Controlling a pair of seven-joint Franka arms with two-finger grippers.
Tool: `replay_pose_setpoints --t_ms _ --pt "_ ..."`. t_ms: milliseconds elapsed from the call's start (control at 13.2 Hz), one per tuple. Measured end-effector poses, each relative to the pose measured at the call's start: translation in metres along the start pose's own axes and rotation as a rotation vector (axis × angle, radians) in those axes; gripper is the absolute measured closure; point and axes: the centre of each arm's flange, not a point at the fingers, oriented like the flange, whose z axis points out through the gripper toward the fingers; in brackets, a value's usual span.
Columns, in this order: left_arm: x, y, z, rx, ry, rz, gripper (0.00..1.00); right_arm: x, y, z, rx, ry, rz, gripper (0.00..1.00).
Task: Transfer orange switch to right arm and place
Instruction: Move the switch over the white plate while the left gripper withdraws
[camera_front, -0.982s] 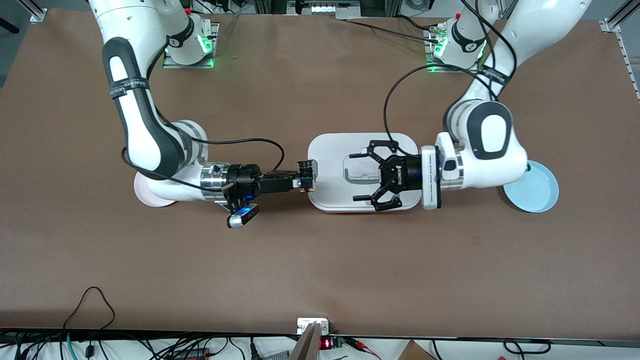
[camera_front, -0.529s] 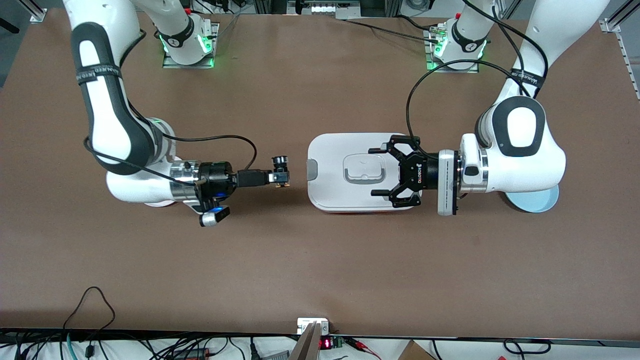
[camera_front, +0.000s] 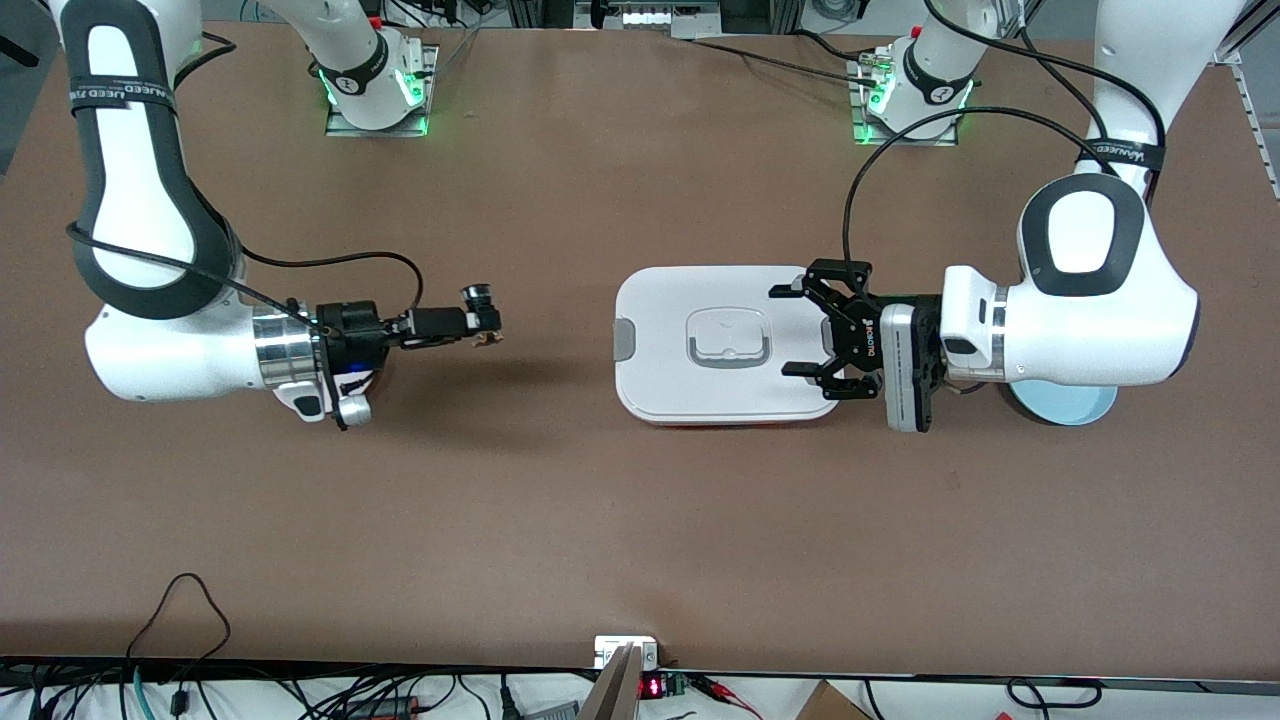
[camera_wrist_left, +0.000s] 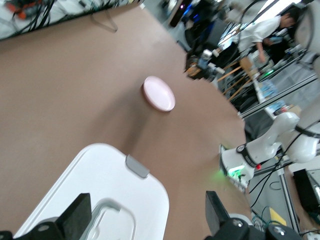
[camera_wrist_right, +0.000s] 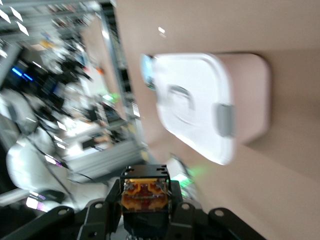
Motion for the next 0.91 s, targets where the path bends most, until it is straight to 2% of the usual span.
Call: replay_pose_setpoints --t_ms 227,529,755,906 --pt "-0.002 0.010 -0.004 0.076 -0.126 -0.094 0.00 -0.020 0.020 -0.009 -0.240 -0.125 -0.092 0.59" --pt "-0.004 0.045 -0.026 0.233 -0.282 -0.207 0.00 -0.036 0.038 -0.026 -0.541 -0.256 -0.233 0.59" --pt "-0.016 0.067 -0.063 0.393 -0.412 -0.312 0.00 -0.045 0.040 -0.041 -0.791 -0.393 -0.423 0.59" --pt "-0.024 0.081 -0.111 0.541 -0.439 -0.397 0.00 -0.047 0.037 -0.047 -0.893 -0.442 -0.548 0.59"
